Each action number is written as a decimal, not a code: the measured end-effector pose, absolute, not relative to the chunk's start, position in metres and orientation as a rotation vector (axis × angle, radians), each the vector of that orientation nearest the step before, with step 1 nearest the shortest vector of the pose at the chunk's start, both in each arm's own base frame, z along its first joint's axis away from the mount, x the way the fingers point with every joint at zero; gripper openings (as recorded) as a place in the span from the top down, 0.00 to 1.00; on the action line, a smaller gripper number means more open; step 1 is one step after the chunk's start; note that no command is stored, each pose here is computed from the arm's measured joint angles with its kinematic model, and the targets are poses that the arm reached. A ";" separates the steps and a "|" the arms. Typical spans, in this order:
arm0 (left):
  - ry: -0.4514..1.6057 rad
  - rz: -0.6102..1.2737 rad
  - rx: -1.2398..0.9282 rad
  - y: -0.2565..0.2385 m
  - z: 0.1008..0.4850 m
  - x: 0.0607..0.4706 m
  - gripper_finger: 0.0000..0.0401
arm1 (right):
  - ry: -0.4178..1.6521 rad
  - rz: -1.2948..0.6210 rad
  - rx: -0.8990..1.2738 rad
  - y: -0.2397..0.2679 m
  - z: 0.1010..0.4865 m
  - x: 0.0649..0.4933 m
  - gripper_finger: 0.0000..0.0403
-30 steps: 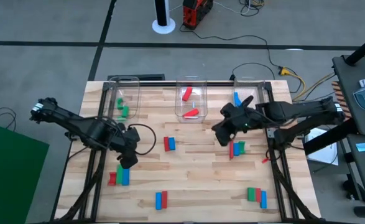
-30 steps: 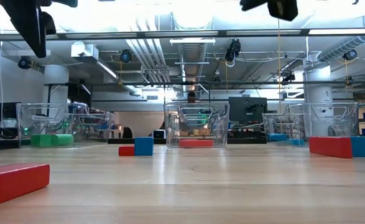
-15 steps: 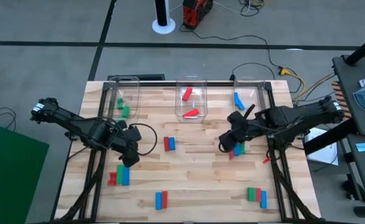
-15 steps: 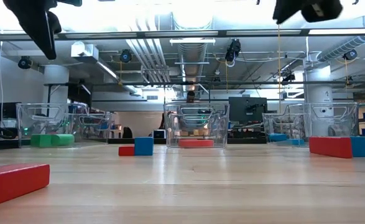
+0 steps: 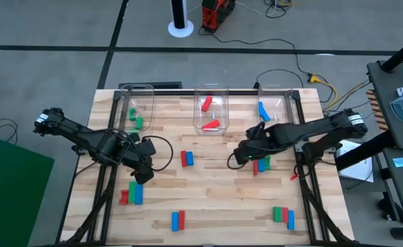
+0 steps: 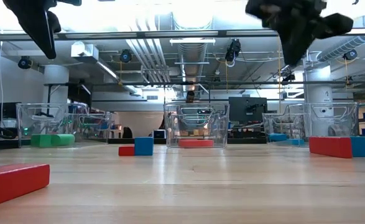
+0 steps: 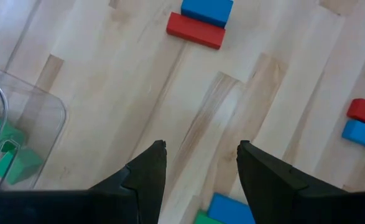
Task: Sort blocks
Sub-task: Put the red wooden block into the middle transparent bin
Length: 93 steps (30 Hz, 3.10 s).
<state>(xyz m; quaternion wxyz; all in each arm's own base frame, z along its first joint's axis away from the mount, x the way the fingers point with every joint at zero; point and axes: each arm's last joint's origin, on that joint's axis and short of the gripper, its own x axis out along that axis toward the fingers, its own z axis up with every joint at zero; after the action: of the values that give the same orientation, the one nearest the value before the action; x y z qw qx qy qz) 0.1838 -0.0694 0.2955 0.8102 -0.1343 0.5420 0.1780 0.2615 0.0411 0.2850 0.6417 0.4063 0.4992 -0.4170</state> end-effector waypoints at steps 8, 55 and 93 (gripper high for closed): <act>1.155 0.383 -0.280 -0.070 0.295 0.184 0.57 | 1.229 -1.040 0.873 0.026 0.268 0.269 0.80; 1.132 0.409 -0.237 -0.070 0.296 0.183 0.57 | 1.263 -1.079 0.974 0.009 0.157 0.245 0.60; 1.130 0.410 -0.232 -0.070 0.296 0.183 0.57 | 1.313 -0.615 0.811 0.015 0.155 0.261 0.62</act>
<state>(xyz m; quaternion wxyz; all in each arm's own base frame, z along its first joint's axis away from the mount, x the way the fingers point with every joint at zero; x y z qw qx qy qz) 0.1825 -0.0701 0.2956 0.8183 -0.1091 0.5306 0.1923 0.2606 0.0148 0.1554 0.6744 0.3604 0.5836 -0.2732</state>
